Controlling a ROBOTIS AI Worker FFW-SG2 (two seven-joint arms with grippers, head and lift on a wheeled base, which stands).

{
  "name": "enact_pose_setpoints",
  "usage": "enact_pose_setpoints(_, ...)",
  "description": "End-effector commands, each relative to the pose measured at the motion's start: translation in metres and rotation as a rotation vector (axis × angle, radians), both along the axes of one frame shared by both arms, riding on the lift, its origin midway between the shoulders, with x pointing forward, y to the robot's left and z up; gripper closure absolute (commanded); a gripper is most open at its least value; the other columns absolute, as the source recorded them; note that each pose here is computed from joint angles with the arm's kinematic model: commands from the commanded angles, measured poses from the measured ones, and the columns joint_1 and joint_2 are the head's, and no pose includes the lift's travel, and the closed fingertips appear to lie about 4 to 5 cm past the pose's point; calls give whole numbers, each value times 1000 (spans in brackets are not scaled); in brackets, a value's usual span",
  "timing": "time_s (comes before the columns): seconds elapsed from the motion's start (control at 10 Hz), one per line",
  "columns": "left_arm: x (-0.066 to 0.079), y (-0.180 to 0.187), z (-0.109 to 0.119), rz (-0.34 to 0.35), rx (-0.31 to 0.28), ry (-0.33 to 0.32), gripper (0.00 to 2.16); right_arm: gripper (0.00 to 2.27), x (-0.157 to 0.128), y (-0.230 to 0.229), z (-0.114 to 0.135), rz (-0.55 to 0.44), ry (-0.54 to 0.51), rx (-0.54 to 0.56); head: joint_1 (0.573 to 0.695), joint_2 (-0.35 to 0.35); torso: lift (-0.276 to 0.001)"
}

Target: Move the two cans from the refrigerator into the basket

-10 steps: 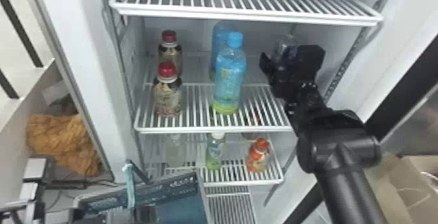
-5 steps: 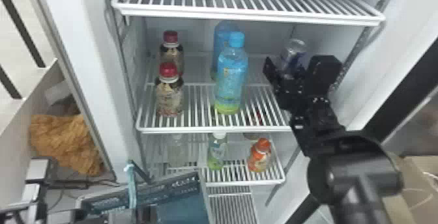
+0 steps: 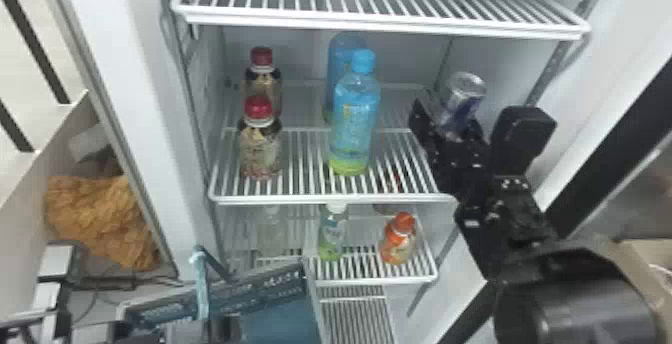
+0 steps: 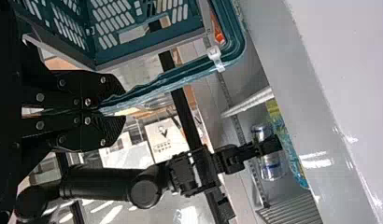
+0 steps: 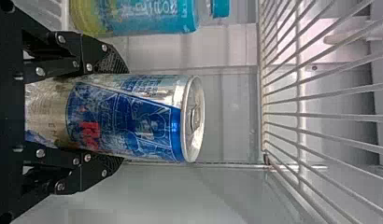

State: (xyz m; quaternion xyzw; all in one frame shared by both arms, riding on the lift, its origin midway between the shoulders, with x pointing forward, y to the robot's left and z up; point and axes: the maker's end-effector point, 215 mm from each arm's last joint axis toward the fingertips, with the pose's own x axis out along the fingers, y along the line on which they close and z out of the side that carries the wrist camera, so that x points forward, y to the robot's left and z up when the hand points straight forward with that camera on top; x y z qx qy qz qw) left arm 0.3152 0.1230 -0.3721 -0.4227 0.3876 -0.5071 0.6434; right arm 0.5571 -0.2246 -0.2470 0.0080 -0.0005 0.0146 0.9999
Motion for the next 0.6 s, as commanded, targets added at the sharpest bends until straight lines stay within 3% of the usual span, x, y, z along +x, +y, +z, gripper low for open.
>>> enact_pose_setpoints(0.0, -1, 0, -1, 0, 0, 2, 1200, 1277, -19, 2, 6, 11, -8, 15, 695, -131, -25)
enact_pose_setpoints(0.5, -1, 1, -1, 1, 2, 4, 1199, 1277, -88, -6, 7, 21, 50, 17, 695, -153, -25)
